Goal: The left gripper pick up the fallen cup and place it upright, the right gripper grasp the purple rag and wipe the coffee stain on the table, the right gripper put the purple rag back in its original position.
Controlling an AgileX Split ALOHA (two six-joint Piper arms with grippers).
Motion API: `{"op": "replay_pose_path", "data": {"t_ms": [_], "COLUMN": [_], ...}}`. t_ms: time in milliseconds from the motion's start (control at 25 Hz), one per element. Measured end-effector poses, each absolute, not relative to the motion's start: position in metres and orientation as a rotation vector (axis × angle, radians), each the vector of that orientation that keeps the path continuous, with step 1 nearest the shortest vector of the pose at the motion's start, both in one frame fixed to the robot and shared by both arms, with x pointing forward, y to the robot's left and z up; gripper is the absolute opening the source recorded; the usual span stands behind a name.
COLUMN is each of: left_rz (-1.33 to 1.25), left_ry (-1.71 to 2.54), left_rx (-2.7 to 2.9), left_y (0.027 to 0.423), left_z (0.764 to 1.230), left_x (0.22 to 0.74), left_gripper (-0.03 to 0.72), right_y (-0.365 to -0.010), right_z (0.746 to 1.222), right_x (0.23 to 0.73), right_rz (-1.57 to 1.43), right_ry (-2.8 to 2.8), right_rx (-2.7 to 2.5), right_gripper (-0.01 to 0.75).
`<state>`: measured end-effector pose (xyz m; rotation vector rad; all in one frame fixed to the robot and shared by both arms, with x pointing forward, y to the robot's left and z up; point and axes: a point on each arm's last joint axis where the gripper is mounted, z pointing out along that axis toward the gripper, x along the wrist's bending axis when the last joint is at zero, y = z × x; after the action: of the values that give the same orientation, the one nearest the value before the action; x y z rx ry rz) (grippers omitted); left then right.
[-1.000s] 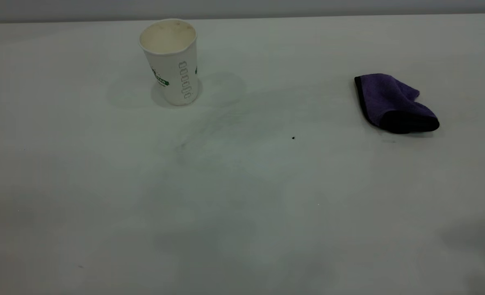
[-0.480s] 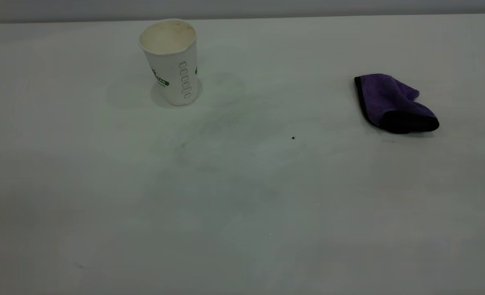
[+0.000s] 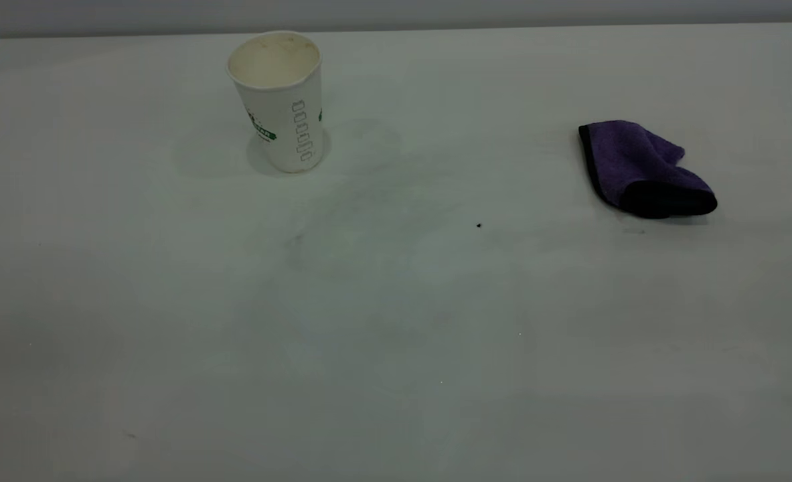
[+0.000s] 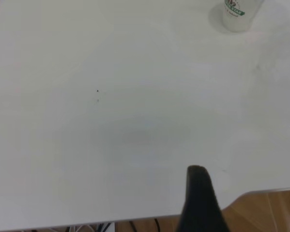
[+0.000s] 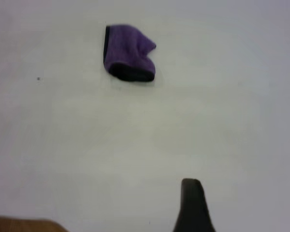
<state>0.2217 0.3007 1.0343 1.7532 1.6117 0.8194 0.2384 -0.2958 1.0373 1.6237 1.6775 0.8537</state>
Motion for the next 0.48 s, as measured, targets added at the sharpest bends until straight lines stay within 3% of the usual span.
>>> {"op": "replay_pose_path", "data": {"t_ms": [480], "left_rz": [0.819], "left_ry": [1.612], "left_rx": [1.753], "left_y": [0.3007], "left_z": [1.0343], "left_x": [0.2217], "left_gripper": [0.569], "right_y": [-0.2955], "right_z": [1.0371], "right_x": [0.2314], "right_rz": [0.888], "right_ry": [1.644], "right_rx": [1.589], "right_gripper": [0.576]}}
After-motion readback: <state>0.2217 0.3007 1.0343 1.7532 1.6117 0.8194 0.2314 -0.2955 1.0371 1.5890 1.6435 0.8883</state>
